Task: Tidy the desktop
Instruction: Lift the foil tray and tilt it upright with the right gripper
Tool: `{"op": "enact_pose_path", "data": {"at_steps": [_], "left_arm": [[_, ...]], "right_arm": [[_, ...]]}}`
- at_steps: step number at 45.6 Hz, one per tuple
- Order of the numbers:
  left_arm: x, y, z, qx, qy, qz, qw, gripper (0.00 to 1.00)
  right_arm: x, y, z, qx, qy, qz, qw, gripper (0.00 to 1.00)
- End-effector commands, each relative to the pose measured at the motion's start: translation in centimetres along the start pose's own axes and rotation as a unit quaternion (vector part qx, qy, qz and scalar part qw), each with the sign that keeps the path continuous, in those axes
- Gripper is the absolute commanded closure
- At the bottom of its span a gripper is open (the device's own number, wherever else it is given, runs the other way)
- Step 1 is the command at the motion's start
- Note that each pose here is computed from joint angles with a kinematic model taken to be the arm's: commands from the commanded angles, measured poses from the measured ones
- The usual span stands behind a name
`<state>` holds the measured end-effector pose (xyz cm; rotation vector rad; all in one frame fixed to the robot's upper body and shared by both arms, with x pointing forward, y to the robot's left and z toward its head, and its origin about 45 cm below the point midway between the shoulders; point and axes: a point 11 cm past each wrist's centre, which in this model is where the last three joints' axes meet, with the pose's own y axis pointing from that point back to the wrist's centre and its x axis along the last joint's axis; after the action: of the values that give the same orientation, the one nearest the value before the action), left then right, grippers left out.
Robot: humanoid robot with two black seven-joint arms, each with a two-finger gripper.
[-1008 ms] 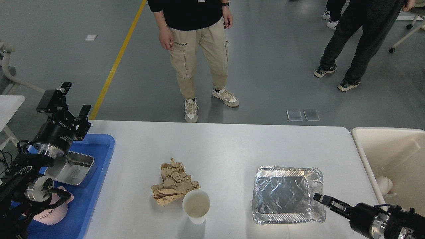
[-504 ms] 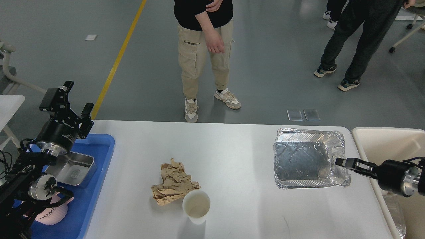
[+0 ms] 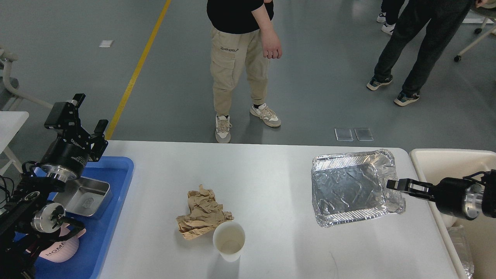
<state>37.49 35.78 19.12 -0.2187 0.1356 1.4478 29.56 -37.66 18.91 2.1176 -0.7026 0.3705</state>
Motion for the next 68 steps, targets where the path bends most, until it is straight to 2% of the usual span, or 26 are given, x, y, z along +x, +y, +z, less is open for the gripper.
{"op": "enact_pose_path", "data": {"at_steps": [1, 7, 20, 28, 37, 46, 56, 68], "left_arm": [[0.0, 0.0, 0.0, 0.0, -0.001, -0.001, 1.0, 0.03], [0.1, 0.0, 0.1, 0.0, -0.003, 0.0, 1.0, 0.03], [0.2, 0.3, -0.2, 0.0, -0.003, 0.001, 1.0, 0.03], [0.0, 0.3, -0.3, -0.001, -0.001, 0.001, 1.0, 0.03], [-0.1, 0.2, -0.3, -0.003, 0.0, 0.0, 1.0, 0.03], [-0.1, 0.2, -0.1, -0.004, -0.001, 0.0, 1.0, 0.03], [-0.1, 0.1, 0.0, -0.005, -0.003, -0.002, 1.0, 0.03], [-0.4, 0.2, -0.3, 0.0, -0.027, -0.012, 1.0, 0.03]], "right_arm": [[-0.3, -0.3, 0.0, -0.003, 0.04, -0.018, 0.999, 1.0], [-0.2, -0.3, 0.2, -0.009, 0.053, -0.039, 0.998, 1.0], [1.4, 0.2, 0.9, -0.022, 0.053, -0.034, 0.998, 1.0], [1.8, 0.5, 0.7, -0.012, 0.046, -0.045, 0.998, 1.0], [1.6, 0.7, 1.9, -0.04, 0.035, -0.043, 0.998, 1.0], [2.0, 0.6, 1.5, -0.032, 0.042, -0.041, 0.998, 1.0], [3.2, -0.7, -1.0, 0.005, 0.071, -0.041, 0.997, 1.0], [2.0, -2.9, -2.7, 0.028, 0.097, -0.068, 0.993, 1.0]]}}
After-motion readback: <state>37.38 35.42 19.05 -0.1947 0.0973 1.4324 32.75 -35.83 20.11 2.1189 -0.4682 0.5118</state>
